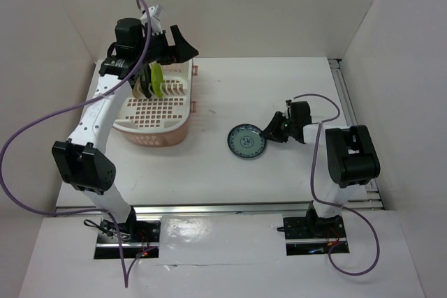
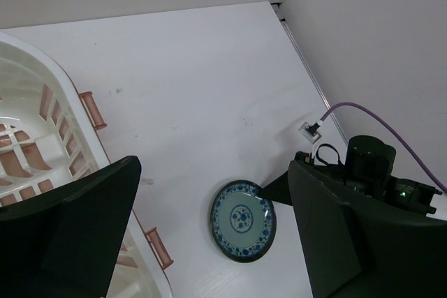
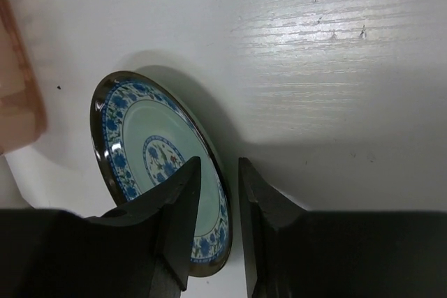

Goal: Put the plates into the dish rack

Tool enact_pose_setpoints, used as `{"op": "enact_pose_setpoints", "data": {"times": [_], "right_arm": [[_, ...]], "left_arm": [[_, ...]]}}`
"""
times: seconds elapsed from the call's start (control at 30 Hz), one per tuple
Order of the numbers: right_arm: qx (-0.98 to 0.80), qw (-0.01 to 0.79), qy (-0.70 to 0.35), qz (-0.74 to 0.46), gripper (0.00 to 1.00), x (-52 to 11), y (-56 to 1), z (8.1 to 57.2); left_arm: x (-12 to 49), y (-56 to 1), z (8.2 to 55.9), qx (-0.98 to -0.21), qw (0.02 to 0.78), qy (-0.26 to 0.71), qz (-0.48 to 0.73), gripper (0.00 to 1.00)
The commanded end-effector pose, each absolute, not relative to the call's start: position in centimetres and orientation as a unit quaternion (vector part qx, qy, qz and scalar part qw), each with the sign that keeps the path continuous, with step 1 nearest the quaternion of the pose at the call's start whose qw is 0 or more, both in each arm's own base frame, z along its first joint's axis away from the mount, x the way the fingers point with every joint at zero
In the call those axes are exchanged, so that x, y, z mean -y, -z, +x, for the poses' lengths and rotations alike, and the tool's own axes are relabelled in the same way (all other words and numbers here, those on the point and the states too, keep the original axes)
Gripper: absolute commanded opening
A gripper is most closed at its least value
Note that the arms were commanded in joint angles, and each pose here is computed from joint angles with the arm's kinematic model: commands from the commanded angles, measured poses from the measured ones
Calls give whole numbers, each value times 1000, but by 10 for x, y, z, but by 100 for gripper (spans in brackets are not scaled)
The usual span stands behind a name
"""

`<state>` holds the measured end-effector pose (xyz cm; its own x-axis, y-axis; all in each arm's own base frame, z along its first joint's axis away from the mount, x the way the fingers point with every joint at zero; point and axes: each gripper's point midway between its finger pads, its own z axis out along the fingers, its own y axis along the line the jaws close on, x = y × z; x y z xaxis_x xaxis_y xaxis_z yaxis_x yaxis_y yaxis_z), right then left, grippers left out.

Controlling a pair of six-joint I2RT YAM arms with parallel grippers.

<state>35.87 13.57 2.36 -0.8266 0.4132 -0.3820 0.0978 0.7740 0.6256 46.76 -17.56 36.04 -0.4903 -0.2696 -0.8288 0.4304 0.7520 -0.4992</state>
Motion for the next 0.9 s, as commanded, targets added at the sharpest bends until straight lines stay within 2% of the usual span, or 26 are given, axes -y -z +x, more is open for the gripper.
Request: {"op": "enact_pose_setpoints", "data": {"times": [0.0, 0.1, 0.13, 0.2, 0.27, 0.47, 0.67, 0.87], "right_arm": [[-912, 247, -296, 142, 36, -136, -7, 350], [-916, 235, -292, 145, 26, -135, 2, 344], [-916, 235, -292, 145, 17, -135, 2, 344], [-916, 228, -292, 151, 11, -135, 5, 343], [-916, 229, -292, 151, 0, -135, 5, 346], [-898, 271, -312, 155, 0, -141, -38, 381], [-850, 379, -343, 129, 0, -147, -151, 434], [-811, 450, -368, 63, 0, -172, -236, 448]], "left_arm": [[176, -393, 456, -760, 534, 364, 67, 100], [176, -389, 454, -763, 530, 364, 66, 100], [176, -391, 454, -760, 534, 364, 67, 100], [176, -391, 455, -760, 534, 364, 67, 100], [176, -387, 455, -763, 530, 364, 66, 100], [177, -383, 459, -763, 531, 364, 66, 100], [182, -373, 465, -765, 517, 378, 60, 100], [198, -348, 474, -780, 494, 378, 60, 100]]}}
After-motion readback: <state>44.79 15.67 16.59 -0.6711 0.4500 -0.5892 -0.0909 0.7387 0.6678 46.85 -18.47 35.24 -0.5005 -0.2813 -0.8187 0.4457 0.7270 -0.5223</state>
